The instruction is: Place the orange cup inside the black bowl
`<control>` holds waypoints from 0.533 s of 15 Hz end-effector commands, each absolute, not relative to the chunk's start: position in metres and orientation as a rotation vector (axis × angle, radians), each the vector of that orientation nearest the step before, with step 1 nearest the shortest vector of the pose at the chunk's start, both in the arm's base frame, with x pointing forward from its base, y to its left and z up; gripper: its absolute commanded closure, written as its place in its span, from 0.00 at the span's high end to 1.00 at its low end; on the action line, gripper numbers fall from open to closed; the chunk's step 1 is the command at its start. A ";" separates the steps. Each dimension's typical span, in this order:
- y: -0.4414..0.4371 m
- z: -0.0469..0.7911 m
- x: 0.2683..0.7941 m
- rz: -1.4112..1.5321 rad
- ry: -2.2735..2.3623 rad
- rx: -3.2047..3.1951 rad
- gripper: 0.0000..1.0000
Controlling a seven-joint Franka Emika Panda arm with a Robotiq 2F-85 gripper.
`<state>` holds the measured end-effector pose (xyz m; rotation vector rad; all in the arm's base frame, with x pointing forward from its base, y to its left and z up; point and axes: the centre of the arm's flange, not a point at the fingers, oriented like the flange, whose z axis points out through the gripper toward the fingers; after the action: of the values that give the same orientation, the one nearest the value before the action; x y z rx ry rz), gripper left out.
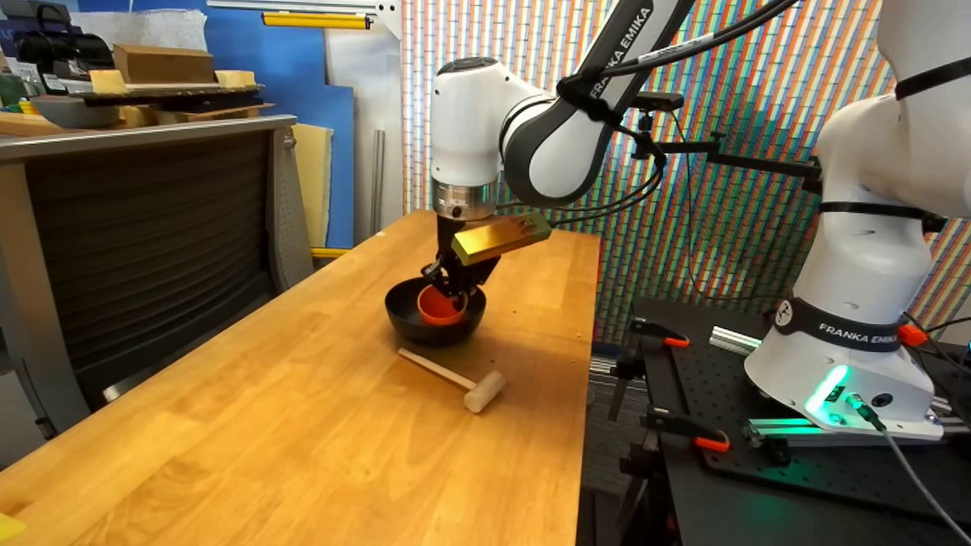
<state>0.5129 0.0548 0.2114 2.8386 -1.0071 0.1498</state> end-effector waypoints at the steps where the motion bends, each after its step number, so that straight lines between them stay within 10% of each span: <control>1: 0.052 0.203 0.528 0.143 -1.079 2.861 0.44; 8: 0.064 0.250 0.508 0.277 -1.099 2.860 0.98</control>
<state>0.5245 0.0601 0.2123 2.8670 -1.0967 0.1702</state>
